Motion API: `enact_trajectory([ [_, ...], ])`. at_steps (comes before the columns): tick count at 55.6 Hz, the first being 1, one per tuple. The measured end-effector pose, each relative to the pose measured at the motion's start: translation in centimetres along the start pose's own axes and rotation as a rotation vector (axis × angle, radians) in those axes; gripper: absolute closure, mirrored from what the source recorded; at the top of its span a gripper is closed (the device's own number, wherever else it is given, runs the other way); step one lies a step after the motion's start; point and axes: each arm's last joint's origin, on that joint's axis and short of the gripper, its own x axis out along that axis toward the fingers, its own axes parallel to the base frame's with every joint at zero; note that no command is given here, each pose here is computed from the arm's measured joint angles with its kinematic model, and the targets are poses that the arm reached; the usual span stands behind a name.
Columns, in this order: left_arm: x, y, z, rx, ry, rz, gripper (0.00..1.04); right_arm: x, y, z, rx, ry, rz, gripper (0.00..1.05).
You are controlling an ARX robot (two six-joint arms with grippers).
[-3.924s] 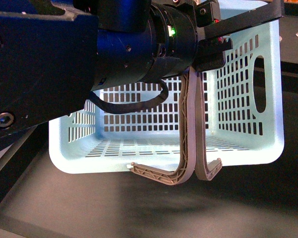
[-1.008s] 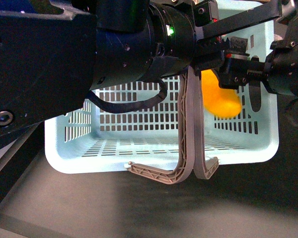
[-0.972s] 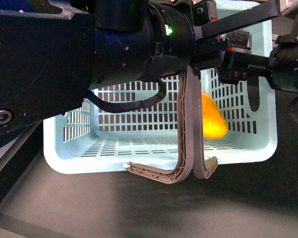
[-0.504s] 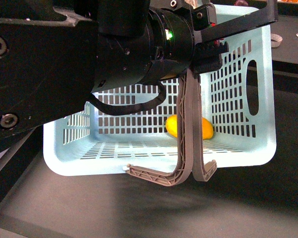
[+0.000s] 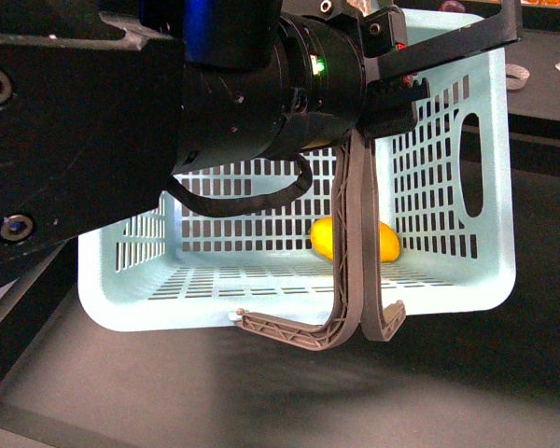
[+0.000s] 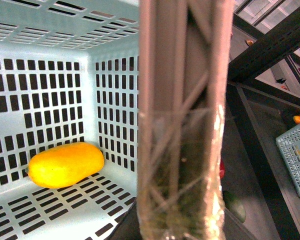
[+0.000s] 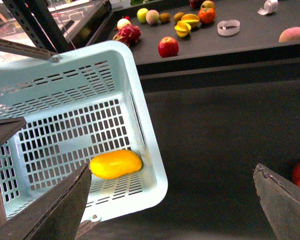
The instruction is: Pick mango with right arm and hold basket with left
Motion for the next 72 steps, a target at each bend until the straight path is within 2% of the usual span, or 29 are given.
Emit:
enact_trajectory([
  [16, 0.0, 0.0, 0.0, 0.000, -0.001, 0.001, 0.99, -0.1, -0.1, 0.0, -0.008, -0.028, 0.021, 0.10],
  [19, 0.0, 0.0, 0.0, 0.000, -0.001, 0.001, 0.99, 0.0, -0.5, -0.3, -0.057, -0.134, 0.075, 0.18],
  [24, 0.0, 0.0, 0.0, 0.000, 0.000, 0.000, 0.99, -0.3, -0.9, -0.2, -0.171, -0.282, 0.068, 0.36],
  [48, 0.0, 0.0, 0.0, 0.001, -0.001, 0.002, 0.99, -1.0, -1.2, -1.1, -0.249, -0.314, 0.065, 1.04],
  [72, 0.0, 0.0, 0.0, 0.000, 0.000, 0.000, 0.99, -2.0, -1.4, -1.9, -0.250, -0.276, 0.063, 1.03],
])
